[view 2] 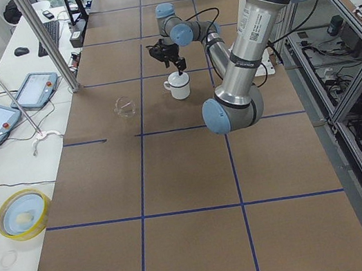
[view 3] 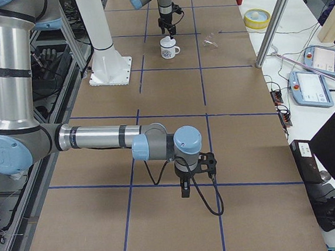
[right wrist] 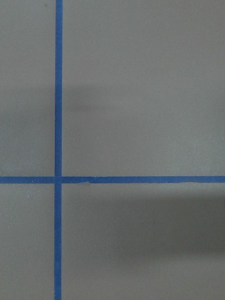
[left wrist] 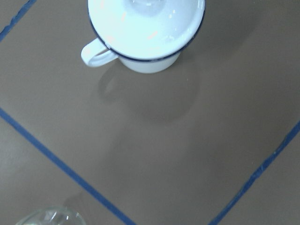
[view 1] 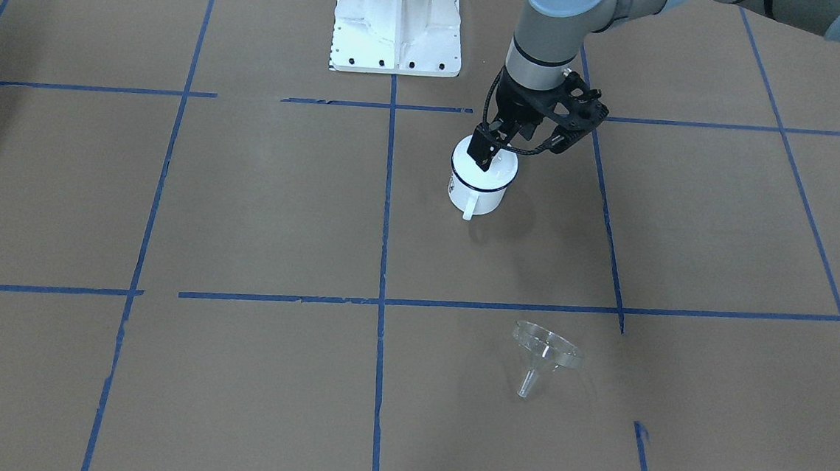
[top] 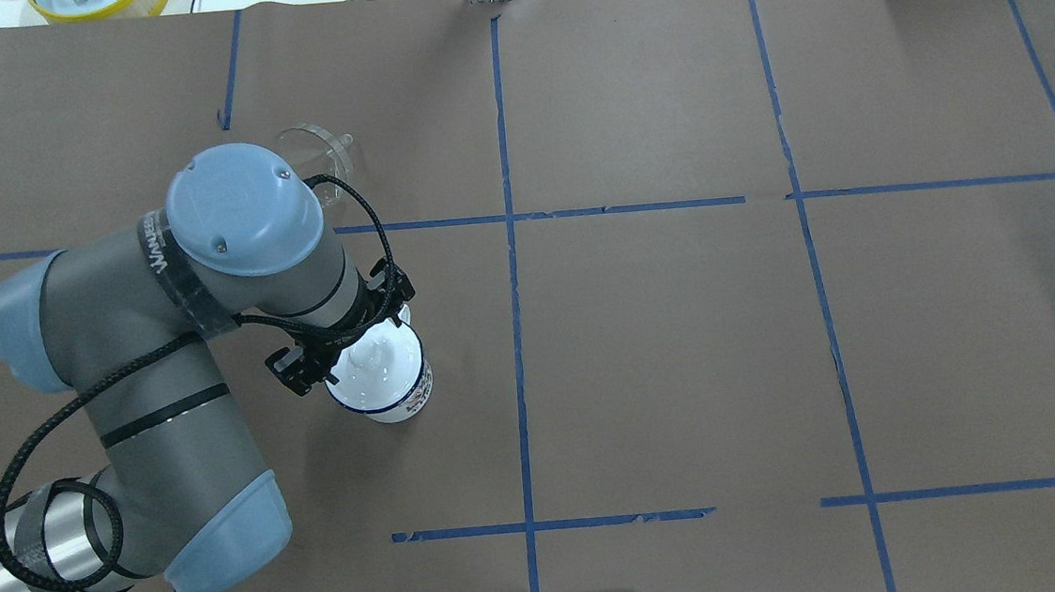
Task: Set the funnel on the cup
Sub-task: 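Reach the left gripper down to the white lid on the mug, then grasp the lid knob with the left gripper and lift it off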
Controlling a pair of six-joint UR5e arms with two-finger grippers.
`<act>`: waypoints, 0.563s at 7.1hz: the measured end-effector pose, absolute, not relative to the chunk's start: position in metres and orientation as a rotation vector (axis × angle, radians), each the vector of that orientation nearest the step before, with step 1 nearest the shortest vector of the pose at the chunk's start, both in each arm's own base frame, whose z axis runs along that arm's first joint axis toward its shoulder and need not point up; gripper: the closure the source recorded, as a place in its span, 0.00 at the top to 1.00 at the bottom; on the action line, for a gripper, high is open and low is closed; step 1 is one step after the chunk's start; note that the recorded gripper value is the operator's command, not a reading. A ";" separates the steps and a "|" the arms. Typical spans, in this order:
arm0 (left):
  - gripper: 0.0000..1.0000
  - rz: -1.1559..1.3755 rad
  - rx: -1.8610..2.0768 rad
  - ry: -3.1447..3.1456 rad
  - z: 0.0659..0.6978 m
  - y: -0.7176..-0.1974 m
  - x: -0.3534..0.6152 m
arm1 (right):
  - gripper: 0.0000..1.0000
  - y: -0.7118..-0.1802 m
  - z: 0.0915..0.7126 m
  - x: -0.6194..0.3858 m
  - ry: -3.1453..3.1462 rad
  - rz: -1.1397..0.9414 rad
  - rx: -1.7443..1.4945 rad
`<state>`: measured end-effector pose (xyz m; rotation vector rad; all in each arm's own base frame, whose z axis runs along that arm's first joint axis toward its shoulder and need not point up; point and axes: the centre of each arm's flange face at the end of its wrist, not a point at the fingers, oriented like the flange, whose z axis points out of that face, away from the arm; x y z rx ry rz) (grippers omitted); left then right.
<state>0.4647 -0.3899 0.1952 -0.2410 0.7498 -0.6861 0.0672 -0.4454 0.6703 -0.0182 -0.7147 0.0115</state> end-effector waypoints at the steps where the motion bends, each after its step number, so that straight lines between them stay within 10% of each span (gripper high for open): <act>1: 0.81 -0.688 -0.233 0.745 0.196 -0.385 0.469 | 1.00 -0.445 0.670 0.067 -0.715 0.012 -0.018; 4: 0.78 -0.695 -0.209 0.735 0.202 -0.387 0.468 | 1.00 -0.445 0.670 0.067 -0.715 0.011 -0.018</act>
